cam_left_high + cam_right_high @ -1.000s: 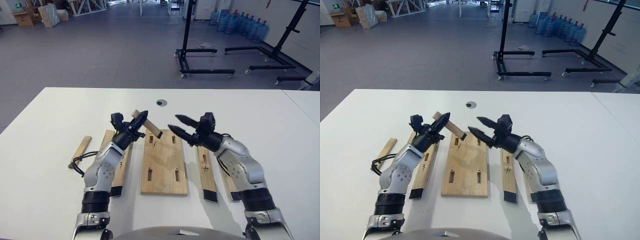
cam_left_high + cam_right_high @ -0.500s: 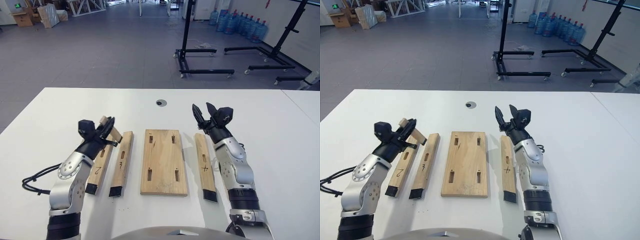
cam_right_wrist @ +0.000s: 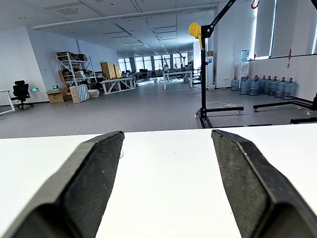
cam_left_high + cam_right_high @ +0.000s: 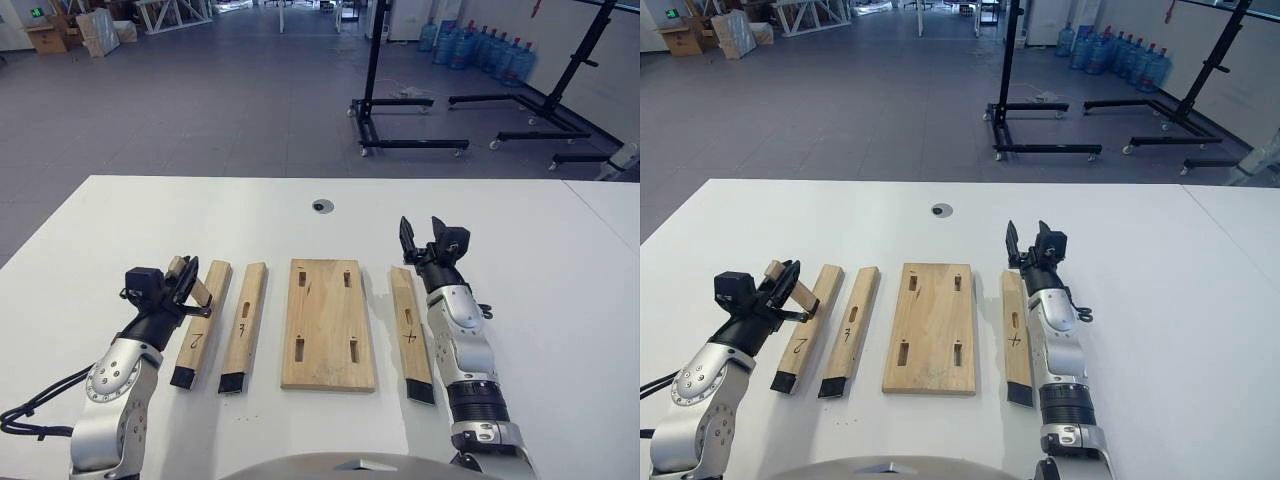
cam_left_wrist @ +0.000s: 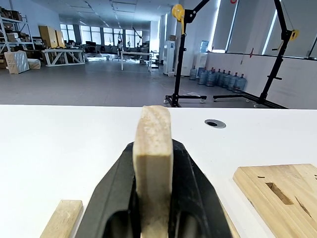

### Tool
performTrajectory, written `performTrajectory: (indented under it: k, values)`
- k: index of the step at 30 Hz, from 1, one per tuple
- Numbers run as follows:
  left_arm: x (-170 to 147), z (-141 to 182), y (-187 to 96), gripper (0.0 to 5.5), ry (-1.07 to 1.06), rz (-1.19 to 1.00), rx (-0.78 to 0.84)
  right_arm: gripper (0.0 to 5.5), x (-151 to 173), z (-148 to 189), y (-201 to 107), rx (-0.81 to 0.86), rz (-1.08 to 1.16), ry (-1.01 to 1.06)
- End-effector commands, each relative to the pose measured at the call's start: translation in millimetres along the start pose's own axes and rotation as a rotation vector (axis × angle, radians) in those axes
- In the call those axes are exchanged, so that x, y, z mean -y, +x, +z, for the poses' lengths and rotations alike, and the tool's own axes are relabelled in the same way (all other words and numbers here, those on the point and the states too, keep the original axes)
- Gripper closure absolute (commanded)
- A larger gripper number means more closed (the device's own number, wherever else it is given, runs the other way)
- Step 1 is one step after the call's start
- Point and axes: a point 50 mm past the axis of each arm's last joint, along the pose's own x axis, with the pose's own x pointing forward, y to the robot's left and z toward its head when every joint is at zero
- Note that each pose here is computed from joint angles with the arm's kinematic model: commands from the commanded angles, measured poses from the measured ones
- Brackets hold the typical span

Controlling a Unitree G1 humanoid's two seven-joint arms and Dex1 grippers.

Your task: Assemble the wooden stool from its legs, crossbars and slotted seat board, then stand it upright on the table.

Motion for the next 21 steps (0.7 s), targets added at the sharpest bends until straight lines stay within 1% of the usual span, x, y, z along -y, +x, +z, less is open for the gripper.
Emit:
performTrajectory:
  k: [1, 7, 11, 14, 18, 21]
  values:
    - [0, -6, -3, 5.12, 0.020, 0.021, -0.031, 2.25, 0, -3, -1, -0.012, 0.003, 0.000]
    - [-7, -14, -11, 5.12, 0.043, 0.054, -0.058, 2.25, 0, -1, -1, -0.013, 0.009, -0.002]
    - [-8, -15, -9, 5.12, 0.023, 0.057, -0.044, 2.25, 0, -4, -2, -0.021, 0.010, -0.002]
    - [-8, -23, -10, 5.12, 0.037, 0.049, -0.096, 2.25, -2, -4, -2, -0.023, 0.016, 0.002]
    - [-11, -46, -11, 5.12, 0.073, 0.052, -0.226, 2.25, 0, -2, 1, -0.026, 0.020, -0.003]
    - [-10, -59, -11, 5.12, 0.074, 0.059, -0.295, 2.25, 0, -3, 2, -0.033, 0.030, -0.004]
